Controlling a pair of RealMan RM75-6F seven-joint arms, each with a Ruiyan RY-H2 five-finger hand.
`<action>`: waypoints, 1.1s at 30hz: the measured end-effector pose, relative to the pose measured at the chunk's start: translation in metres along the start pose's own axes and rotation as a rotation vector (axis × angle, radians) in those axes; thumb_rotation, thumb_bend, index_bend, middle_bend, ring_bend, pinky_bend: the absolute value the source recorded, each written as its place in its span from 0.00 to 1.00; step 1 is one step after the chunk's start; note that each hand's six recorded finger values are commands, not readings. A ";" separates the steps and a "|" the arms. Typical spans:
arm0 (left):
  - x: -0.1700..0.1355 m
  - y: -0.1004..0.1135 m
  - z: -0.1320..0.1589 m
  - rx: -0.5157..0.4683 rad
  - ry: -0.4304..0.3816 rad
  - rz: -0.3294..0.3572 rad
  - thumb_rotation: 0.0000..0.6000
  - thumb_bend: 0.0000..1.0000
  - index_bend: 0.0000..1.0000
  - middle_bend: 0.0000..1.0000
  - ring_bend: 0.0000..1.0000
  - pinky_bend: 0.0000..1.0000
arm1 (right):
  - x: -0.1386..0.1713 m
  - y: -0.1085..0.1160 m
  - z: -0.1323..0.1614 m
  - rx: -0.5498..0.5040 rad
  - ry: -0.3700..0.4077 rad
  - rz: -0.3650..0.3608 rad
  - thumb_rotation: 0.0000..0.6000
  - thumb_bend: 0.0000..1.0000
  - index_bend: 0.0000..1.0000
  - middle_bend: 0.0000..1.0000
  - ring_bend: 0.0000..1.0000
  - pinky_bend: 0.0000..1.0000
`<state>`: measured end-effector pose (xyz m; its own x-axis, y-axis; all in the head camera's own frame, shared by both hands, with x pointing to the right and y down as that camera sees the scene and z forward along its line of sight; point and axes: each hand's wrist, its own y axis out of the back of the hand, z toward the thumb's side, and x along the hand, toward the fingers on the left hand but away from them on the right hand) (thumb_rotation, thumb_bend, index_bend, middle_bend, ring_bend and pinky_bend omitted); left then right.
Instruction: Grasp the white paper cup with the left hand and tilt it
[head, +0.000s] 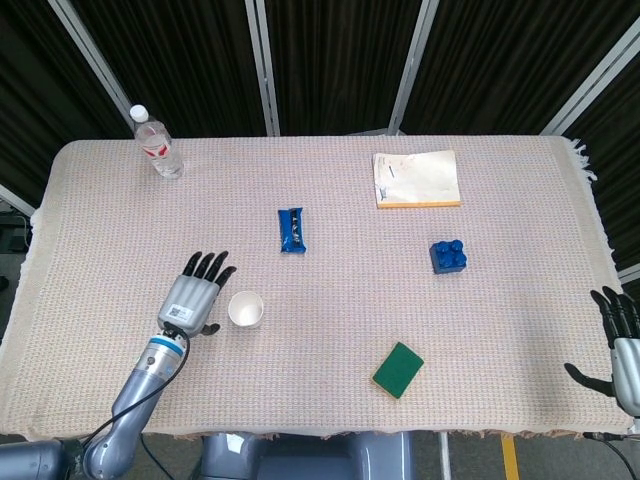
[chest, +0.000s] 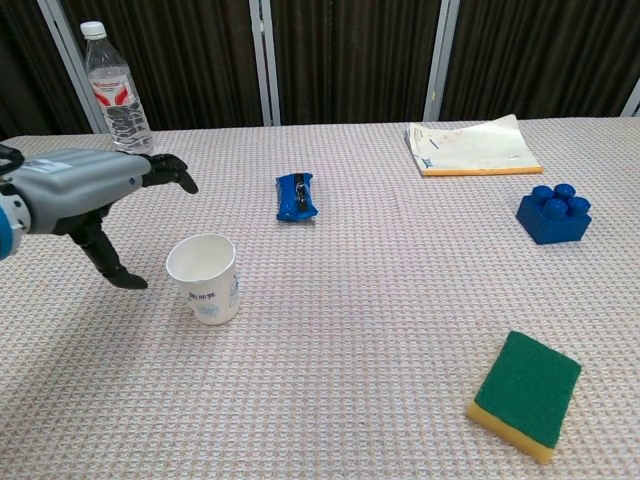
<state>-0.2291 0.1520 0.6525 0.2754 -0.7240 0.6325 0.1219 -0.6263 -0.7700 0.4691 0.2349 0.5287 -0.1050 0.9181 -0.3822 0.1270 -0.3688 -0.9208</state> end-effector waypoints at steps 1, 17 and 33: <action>0.002 -0.001 0.002 0.000 -0.001 -0.006 1.00 0.00 0.13 0.00 0.00 0.00 | 0.000 0.000 0.000 -0.001 0.000 0.000 1.00 0.00 0.00 0.00 0.00 0.00; 0.024 -0.012 0.036 -0.001 -0.025 -0.061 1.00 0.10 0.29 0.00 0.00 0.00 | -0.001 0.001 -0.002 -0.011 -0.001 0.001 1.00 0.00 0.00 0.00 0.00 0.00; 0.023 -0.012 0.030 -0.132 -0.009 -0.039 1.00 0.16 0.43 0.00 0.00 0.00 | 0.000 0.000 -0.001 -0.005 0.001 0.004 1.00 0.00 0.00 0.00 0.00 0.00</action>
<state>-0.1953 0.1517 0.6737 0.2814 -0.6961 0.6605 0.0058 -0.6870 -0.7266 0.4698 0.2347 0.5286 -0.1030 0.9169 -0.3857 0.1320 -0.3717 -0.9189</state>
